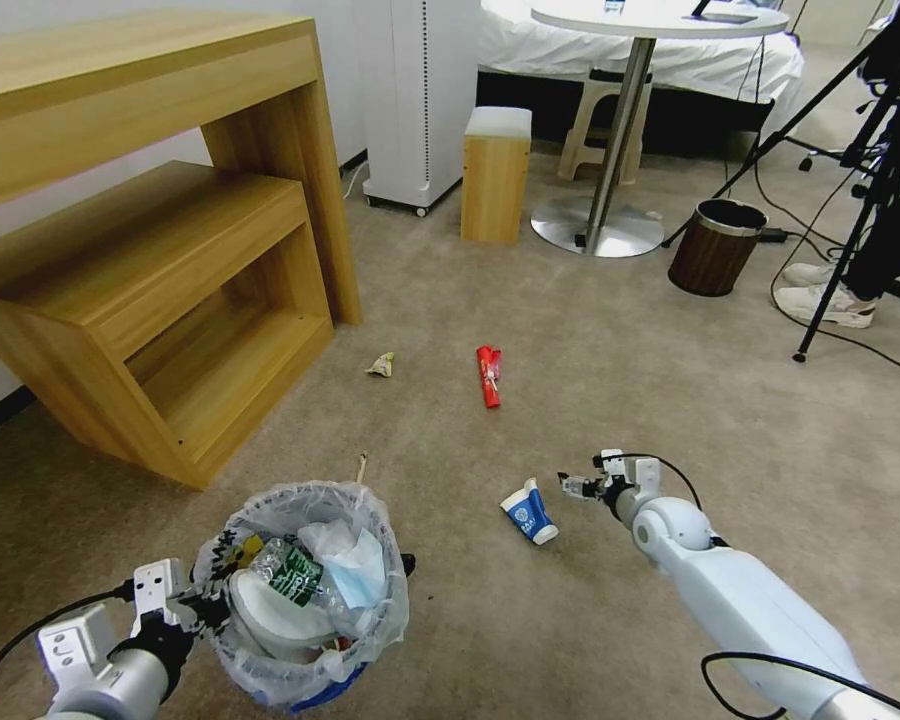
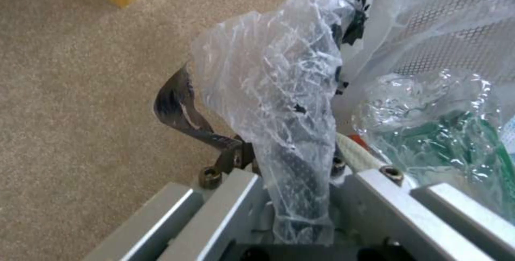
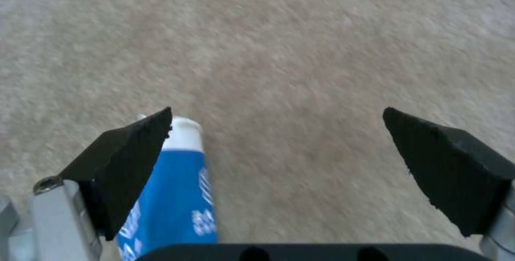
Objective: Pick up the trash bin and place the garbage on the floor into it.
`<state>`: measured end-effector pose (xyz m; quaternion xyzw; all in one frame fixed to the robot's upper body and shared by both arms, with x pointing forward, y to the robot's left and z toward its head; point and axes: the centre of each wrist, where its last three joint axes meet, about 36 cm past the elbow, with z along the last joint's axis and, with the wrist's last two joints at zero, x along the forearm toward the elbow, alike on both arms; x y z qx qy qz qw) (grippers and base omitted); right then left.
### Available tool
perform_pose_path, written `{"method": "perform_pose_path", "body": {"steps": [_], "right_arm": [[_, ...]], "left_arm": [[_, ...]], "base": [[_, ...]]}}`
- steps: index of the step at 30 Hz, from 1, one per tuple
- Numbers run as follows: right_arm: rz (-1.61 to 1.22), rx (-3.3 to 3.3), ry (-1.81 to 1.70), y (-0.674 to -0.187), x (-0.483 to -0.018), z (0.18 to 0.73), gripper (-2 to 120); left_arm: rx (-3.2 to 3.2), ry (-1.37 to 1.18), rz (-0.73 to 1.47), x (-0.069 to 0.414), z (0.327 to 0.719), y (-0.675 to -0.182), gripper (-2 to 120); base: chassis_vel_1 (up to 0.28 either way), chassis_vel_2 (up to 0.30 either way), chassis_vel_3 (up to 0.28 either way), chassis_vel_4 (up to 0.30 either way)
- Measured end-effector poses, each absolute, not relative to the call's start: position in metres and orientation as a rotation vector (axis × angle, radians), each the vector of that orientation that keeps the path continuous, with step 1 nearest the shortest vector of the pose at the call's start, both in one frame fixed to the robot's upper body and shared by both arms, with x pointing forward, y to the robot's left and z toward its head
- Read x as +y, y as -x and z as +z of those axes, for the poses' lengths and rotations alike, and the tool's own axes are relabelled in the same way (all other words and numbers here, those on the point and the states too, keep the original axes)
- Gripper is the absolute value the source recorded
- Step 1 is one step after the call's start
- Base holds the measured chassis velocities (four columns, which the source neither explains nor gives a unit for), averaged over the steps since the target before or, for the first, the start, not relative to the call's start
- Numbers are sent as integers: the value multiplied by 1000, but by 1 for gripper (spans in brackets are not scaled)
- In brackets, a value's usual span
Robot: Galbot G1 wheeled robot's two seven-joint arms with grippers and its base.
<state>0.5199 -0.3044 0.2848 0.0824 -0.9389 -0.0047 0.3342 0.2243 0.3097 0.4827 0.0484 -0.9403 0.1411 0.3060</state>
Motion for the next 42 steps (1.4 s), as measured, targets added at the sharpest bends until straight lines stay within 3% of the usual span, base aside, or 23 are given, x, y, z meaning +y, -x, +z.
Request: {"method": "perform_pose_path", "body": {"steps": [5,9,13,18,21,27,29,36,42], "right_arm": [[-3,-2455,-283,-522,-272,273,100],[1,-2439,-306,-519,-240,244,82],[13,-2434,-302,-514,-235,234,80],[27,-2432,-296,-505,-235,223,68],[35,-2430,-284,-496,-236,216,52],[37,-2433,-268,-485,-242,207,34],[44,-2443,-257,-479,-247,201,22],[15,-2506,-272,-471,-268,200,0],[-74,-2662,-443,-466,-294,222,0]], "left_arm": [[-2487,-135,374,310,482,-224,1],[-2490,-139,378,310,482,-224,1],[-2491,-138,374,311,483,-224,1],[-2493,-137,373,310,483,-225,1],[-2496,-135,375,310,484,-225,1],[-2497,-133,375,310,484,-226,1],[-2497,-133,376,310,484,-226,1],[-2494,-132,377,310,482,-226,1],[-2495,-129,366,311,482,-227,1]], "base": [[0,0,0,0],[0,0,0,0],[0,0,0,0],[0,0,0,0],[0,0,0,0],[0,0,0,0],[0,0,0,0],[0,0,0,0],[0,0,0,0]]}}
